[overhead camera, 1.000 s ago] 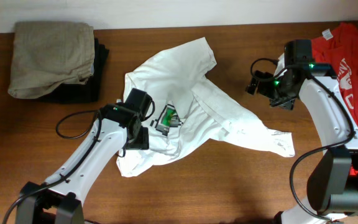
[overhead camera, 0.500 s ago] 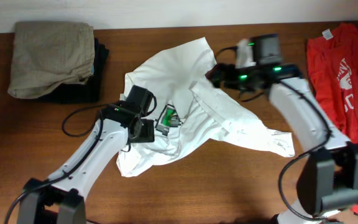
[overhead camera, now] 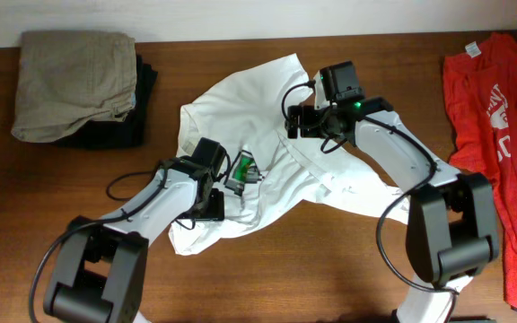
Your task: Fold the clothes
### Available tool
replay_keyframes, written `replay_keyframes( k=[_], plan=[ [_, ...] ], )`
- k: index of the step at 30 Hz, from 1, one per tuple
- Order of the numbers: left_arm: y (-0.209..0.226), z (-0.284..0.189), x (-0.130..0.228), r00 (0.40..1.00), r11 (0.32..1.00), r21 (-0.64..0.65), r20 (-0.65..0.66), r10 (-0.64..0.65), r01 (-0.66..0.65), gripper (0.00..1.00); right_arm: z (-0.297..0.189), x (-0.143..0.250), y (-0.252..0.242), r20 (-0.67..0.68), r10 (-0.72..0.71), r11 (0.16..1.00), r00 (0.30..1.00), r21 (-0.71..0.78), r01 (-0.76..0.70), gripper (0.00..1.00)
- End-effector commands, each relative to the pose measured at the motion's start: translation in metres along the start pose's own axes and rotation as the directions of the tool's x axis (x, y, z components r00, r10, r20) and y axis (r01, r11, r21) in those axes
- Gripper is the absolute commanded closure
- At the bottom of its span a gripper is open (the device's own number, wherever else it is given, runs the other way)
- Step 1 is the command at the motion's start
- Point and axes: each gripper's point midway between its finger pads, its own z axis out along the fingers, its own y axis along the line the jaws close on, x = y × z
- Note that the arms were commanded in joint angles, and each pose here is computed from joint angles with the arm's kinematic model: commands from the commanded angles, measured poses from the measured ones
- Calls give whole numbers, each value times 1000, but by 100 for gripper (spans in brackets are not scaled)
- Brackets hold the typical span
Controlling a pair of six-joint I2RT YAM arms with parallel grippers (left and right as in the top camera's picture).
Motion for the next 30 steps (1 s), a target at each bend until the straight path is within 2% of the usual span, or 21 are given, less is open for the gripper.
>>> replay_keyframes(
  k=[1, 2, 4, 5, 7, 9, 10, 18, 20, 30],
  plan=[
    [8, 10, 3, 1000, 999, -47, -20, 9, -10, 50, 18, 8, -10, -32, -1, 1000, 999, 30, 2, 13],
    [10, 10, 2, 1000, 999, -53, -19, 6, -7, 54, 18, 8, -10, -35, -1, 1000, 999, 30, 2, 21],
    [14, 10, 0, 1000, 999, -51, -19, -13, 12, 65, 19, 9, -10, -35, -1, 1000, 999, 30, 3, 45],
    [17, 11, 0, 999, 998, -51, -23, -23, 22, 67, 20, 7, -8, -27, -7, 1000, 1000, 27, 8, 48],
    [23, 11, 0, 999, 998, -55, -32, -39, 37, 67, 20, 5, -5, -17, -16, 1000, 1000, 25, 16, 47],
    [27, 12, 2, 998, 997, -60, -42, -52, 50, 67, 22, 4, -4, -6, -34, 998, 999, 55, 35, 36],
    [29, 12, 2, 997, 997, -61, -45, -57, 54, 66, 23, 4, -4, 3, -46, 996, 999, 80, 46, 34],
    [30, 12, 1, 997, 996, -61, -45, -60, 57, 64, 32, 3, 31, 49, -158, 984, 986, 96, 153, 35],
    [30, 12, 2, 997, 996, -62, -45, -60, 57, 58, 39, 7, 34, 51, -174, 977, 983, 134, 166, 37],
    [30, 12, 2, 997, 996, -62, -47, -60, 57, 53, 69, 19, 30, 40, -121, 979, 992, 168, 113, 44]
  ],
)
